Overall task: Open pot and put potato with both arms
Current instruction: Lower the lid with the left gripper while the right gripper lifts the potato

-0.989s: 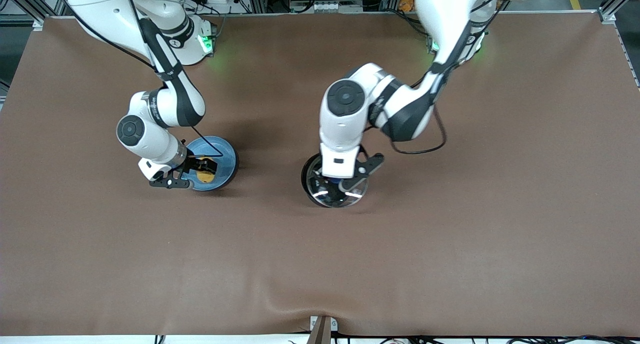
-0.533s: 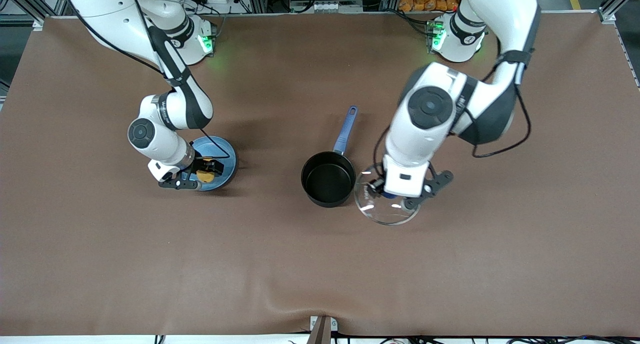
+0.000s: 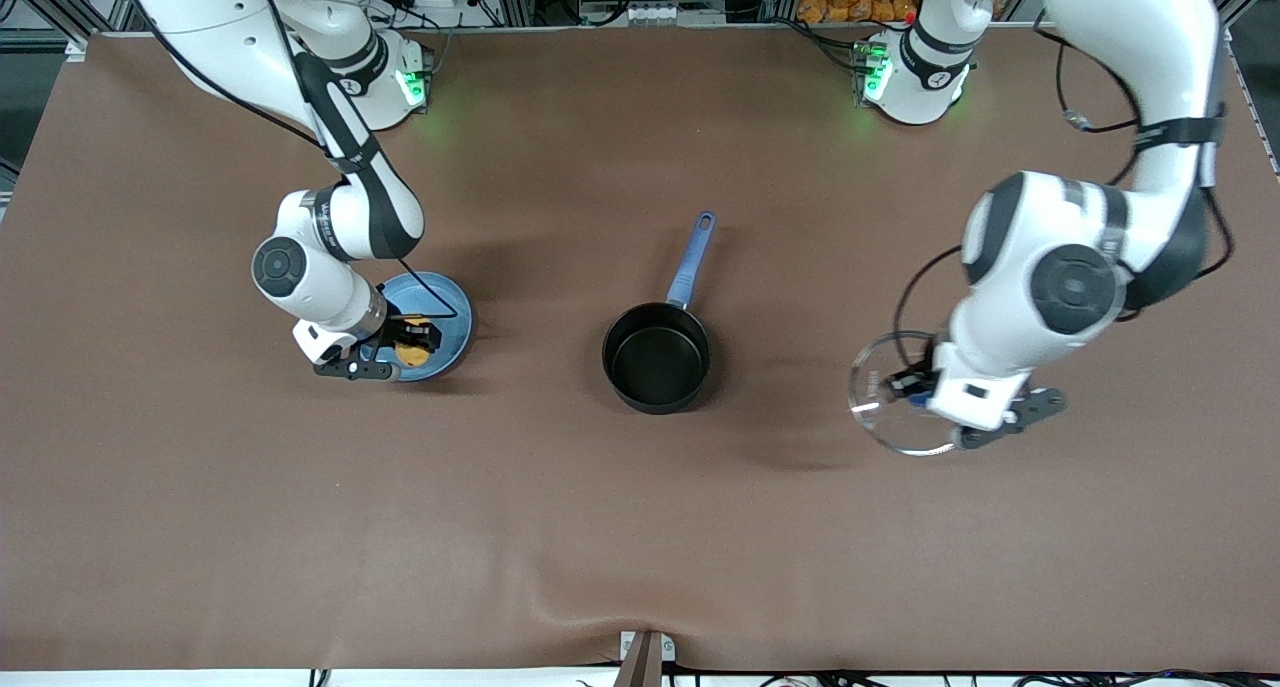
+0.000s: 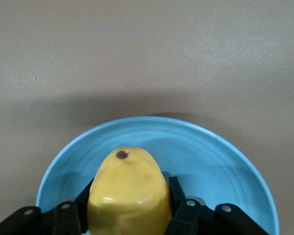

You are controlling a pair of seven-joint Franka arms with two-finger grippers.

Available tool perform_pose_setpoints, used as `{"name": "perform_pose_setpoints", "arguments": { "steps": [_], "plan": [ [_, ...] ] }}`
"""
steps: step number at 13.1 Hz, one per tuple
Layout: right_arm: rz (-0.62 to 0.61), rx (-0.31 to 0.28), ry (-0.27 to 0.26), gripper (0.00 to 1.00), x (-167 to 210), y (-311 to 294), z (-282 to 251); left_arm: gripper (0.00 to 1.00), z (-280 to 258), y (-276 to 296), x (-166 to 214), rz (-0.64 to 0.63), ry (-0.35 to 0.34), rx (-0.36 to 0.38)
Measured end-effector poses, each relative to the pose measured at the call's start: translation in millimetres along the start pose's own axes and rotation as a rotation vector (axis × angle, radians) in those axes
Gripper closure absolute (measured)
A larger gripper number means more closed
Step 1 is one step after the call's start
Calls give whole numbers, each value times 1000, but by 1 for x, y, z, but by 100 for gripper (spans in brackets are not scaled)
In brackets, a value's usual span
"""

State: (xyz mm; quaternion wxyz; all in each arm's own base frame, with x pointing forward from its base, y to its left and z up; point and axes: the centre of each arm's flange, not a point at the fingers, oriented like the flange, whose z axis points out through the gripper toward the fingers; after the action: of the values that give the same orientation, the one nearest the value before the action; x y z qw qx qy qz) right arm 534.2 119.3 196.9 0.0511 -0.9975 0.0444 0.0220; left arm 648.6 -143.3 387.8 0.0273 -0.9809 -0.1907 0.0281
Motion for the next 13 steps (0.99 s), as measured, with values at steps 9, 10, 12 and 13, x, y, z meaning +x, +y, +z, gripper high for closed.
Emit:
{"name": "perform_pose_setpoints", "arguments": {
  "steps": [9,10,12,13],
  "plan": [
    [-89,55,59,39,24,-47,-139,33,150,-80,-6,-16,69,-63],
    [-105,43,59,39,30,-51,-155,33,159,-86,-9,-8,74,-65],
    [-135,0,45,39,44,-55,-196,33,170,-95,-11,11,79,-68],
    [-152,-26,37,39,49,-59,-220,33,175,-98,-11,16,76,-67]
  ]
}}
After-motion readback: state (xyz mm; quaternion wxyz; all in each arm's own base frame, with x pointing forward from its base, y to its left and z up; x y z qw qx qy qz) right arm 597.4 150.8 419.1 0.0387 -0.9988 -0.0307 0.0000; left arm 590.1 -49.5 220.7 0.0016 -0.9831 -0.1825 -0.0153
